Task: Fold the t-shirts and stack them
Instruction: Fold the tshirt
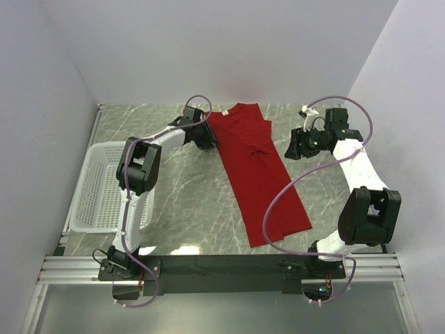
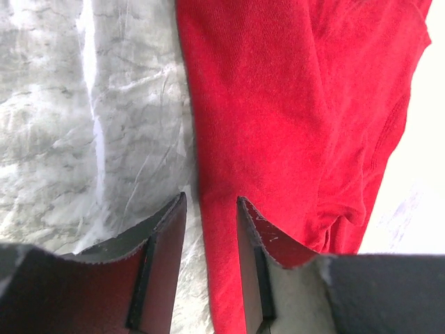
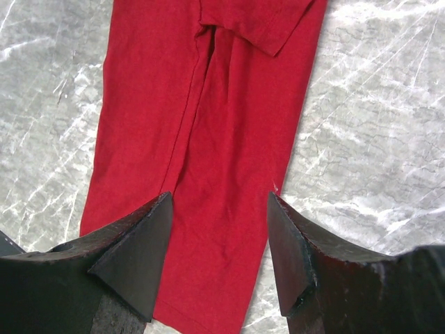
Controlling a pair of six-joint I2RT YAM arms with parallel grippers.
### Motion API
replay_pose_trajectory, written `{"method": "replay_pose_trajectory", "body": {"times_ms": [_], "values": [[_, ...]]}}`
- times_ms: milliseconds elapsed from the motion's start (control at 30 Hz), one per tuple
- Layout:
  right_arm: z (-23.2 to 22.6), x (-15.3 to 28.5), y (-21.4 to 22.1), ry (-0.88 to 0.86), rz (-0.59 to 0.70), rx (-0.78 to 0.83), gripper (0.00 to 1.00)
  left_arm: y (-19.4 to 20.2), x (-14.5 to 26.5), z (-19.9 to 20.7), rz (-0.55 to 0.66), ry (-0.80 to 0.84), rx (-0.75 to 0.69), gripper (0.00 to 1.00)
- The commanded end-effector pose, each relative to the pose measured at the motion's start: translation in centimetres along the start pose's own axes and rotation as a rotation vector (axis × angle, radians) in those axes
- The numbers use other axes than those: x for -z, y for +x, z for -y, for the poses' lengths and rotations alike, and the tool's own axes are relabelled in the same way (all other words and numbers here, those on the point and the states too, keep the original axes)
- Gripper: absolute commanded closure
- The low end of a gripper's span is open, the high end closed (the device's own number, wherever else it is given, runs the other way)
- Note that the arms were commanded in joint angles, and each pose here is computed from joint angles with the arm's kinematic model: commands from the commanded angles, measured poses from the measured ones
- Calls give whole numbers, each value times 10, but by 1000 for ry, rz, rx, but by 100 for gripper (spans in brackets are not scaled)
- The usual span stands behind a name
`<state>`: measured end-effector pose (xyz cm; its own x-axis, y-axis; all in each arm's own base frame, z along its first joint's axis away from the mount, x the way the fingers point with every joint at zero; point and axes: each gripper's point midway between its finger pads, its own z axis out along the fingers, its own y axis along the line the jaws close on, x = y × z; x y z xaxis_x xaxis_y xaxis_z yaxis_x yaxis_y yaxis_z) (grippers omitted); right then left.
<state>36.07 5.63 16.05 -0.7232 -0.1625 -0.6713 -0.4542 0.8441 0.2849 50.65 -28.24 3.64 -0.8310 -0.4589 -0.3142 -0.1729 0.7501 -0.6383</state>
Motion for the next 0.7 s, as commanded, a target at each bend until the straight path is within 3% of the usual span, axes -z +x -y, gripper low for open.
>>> {"method": "replay_pose_trajectory", "body": {"times_ms": [0, 300, 433, 467, 500, 667], "values": [[-3, 10, -11, 6, 53, 25, 36, 6, -9, -7, -19, -62, -12, 59], [-1, 10, -11, 5, 55, 18, 36, 8, -20, -8, -35, -61, 6, 72], [-1, 10, -10, 4, 54, 15, 36, 6, -23, -7, -40, -62, 3, 83], [-1, 11, -10, 4, 55, 16, 36, 7, -25, -9, -44, -69, 4, 94], [-1, 11, -11, 5, 57, 19, 36, 6, -24, -9, -40, -68, 3, 99], [0, 11, -8, 8, 52, 17, 36, -6, -13, -24, -9, -95, 9, 99]]}}
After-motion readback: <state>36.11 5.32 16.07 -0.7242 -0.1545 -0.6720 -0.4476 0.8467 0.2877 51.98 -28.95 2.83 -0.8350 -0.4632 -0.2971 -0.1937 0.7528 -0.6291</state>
